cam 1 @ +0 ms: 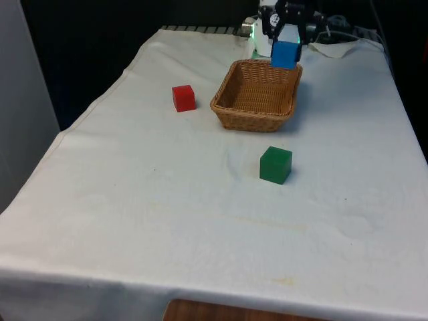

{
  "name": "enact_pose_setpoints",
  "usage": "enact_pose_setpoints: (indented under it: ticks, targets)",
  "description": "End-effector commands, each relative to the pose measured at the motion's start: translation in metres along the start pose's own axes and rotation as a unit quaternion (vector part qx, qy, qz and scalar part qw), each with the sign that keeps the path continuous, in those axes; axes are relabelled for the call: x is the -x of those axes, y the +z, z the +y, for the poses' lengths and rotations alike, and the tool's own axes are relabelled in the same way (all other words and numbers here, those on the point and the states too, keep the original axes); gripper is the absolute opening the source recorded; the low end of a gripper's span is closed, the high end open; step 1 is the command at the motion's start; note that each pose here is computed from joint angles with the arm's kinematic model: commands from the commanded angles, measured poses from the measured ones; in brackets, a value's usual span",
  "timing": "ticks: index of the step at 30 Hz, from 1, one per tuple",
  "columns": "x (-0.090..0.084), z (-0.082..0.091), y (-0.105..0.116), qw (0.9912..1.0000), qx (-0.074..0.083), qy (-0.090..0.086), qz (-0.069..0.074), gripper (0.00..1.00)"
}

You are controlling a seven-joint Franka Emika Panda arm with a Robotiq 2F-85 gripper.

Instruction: Pick up the blue cube and place it into the basket.

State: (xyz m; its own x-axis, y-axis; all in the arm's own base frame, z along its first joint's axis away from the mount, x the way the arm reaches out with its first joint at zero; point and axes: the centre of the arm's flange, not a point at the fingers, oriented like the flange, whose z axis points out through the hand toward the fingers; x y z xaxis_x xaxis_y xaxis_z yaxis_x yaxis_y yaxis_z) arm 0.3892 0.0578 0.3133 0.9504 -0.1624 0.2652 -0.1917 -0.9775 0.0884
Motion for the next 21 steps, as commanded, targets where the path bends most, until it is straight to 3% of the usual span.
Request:
enact_pose_setpoints:
  ticks: [1,7,21]
  targets:
    - [0.001,0.003,0.001,1.00000,-0.002,0.000,-0.003,0.00]
    - [0.001,0.013,0.000,0.99997,0.003,0.004,-0.005,0.00]
    - [-0.001,0.042,0.011,0.99932,0.012,0.016,-0.031,0.00]
